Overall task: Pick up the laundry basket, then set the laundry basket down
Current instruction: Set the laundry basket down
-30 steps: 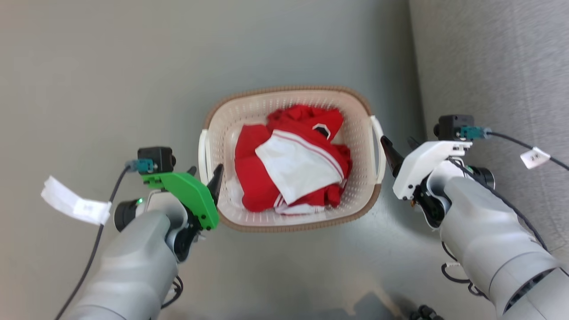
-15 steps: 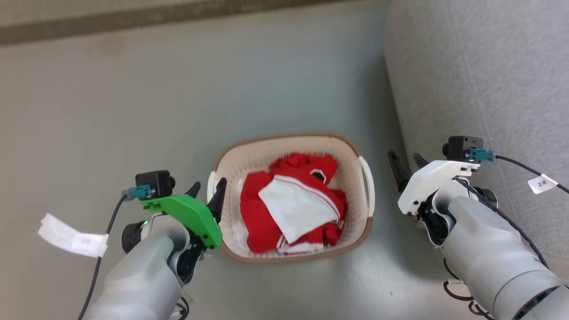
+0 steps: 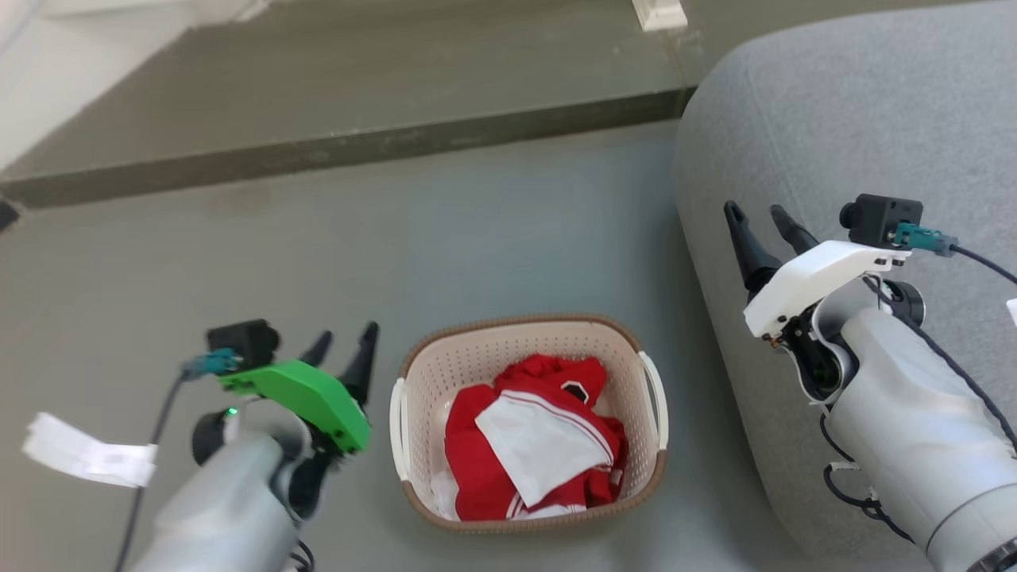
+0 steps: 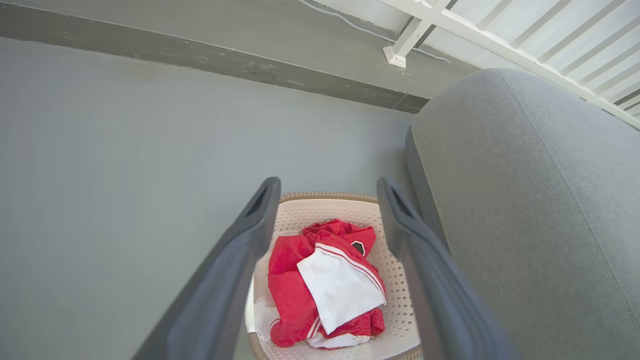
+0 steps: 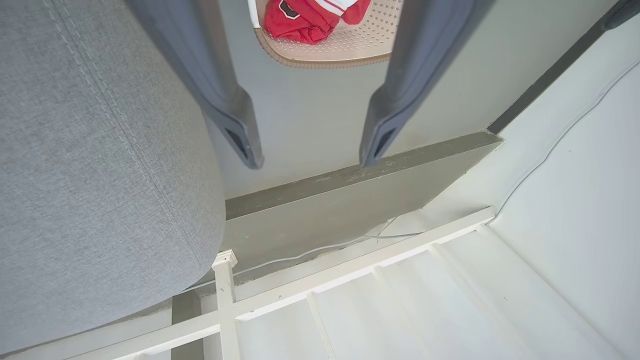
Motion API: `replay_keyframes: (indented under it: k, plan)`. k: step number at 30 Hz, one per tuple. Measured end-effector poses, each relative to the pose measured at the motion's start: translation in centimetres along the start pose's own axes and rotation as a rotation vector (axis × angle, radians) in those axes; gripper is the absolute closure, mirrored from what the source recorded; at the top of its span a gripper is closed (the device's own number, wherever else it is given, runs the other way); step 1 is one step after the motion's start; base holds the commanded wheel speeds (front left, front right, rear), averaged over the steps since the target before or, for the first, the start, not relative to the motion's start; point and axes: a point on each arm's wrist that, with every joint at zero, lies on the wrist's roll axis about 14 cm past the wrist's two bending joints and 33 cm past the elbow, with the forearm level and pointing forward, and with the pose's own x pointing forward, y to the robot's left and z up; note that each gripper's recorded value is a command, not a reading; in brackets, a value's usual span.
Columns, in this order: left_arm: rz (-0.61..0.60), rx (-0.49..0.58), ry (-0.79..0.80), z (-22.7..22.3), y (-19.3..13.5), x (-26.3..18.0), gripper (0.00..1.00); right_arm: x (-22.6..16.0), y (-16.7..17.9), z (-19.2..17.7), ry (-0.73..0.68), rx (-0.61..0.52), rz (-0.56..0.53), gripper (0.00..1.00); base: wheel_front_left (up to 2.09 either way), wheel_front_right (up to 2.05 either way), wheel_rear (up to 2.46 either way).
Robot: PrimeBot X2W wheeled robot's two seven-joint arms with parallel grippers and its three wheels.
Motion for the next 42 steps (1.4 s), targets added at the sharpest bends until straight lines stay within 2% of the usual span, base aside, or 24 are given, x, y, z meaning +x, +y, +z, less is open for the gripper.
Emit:
replay_keyframes:
  k: [5, 11, 13, 21, 25, 34, 42]
  plan:
    - [-0.007, 0.024, -0.153, 5.7, 0.1, -1.0, 0.00, -0.9, 2.1, 3.0, -0.105, -0.026, 0.050, 0.00, 0.00, 0.00, 0.00]
    - [-0.060, 0.073, -0.300, 10.7, -1.8, -2.2, 0.00, -2.3, 3.7, 5.9, -0.214, -0.075, 0.084, 0.00, 0.00, 0.00, 0.00]
    - [-0.072, 0.084, -0.343, 12.0, -2.3, -2.7, 0.00, -2.9, 3.9, 6.7, -0.251, -0.056, 0.087, 0.00, 0.00, 0.00, 0.00]
    - [-0.105, 0.176, -0.486, 15.5, -4.0, -4.9, 0.00, -4.6, 4.6, 9.2, -0.364, -0.099, 0.100, 0.00, 0.00, 0.00, 0.00]
    - [-0.090, 0.204, -0.538, 16.1, -3.9, -6.4, 0.00, -5.6, 3.9, 9.7, -0.401, -0.098, 0.068, 0.00, 0.00, 0.00, 0.00]
    - [-0.013, 0.205, -0.675, 17.3, -3.0, -10.2, 0.00, -7.6, 5.7, 10.0, -0.464, -0.106, 0.097, 0.00, 0.00, 0.00, 0.00]
    - [0.028, 0.241, -0.699, 16.5, -2.5, -11.8, 0.00, -8.6, 5.2, 9.2, -0.466, -0.130, 0.078, 0.00, 0.00, 0.00, 0.00]
